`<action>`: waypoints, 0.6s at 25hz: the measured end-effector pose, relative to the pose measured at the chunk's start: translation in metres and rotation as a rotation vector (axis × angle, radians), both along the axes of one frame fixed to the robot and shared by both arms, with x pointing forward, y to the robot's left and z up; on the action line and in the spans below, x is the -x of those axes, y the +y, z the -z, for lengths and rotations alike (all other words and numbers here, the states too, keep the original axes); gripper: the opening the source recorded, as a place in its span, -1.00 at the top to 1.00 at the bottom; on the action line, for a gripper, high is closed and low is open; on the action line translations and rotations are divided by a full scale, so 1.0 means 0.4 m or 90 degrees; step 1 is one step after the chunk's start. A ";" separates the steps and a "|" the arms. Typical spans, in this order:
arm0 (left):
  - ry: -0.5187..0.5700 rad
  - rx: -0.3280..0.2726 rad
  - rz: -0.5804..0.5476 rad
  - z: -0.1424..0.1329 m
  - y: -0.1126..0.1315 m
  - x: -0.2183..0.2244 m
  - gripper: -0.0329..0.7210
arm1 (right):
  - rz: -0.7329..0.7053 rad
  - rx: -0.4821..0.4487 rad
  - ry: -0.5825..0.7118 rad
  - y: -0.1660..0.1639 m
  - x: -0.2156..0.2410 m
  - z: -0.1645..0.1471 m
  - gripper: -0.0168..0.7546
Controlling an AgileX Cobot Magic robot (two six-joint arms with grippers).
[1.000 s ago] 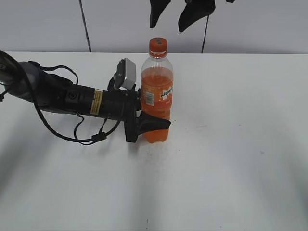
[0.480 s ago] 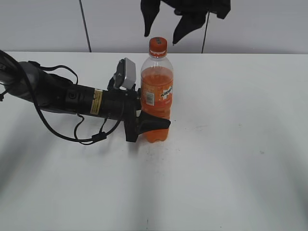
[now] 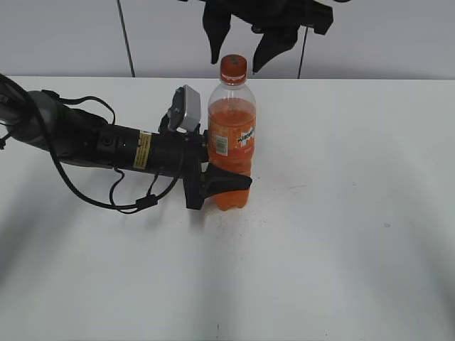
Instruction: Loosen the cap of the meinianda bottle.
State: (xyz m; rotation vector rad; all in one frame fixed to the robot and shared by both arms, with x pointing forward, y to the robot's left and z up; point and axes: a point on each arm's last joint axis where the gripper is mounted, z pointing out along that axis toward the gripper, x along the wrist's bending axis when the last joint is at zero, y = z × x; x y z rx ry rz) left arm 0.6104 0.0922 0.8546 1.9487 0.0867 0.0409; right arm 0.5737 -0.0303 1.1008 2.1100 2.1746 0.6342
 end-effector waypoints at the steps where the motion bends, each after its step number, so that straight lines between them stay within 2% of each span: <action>1: 0.000 0.000 0.000 0.000 0.000 0.000 -0.13 | 0.000 0.000 0.000 0.000 0.000 0.000 -0.10; 12: 0.000 0.000 0.000 0.000 0.000 0.000 -0.13 | -0.001 0.003 0.011 0.006 -0.005 0.017 -0.09; 15: 0.000 0.000 0.000 0.000 0.000 0.000 -0.13 | -0.006 0.004 0.009 0.006 -0.005 0.017 0.11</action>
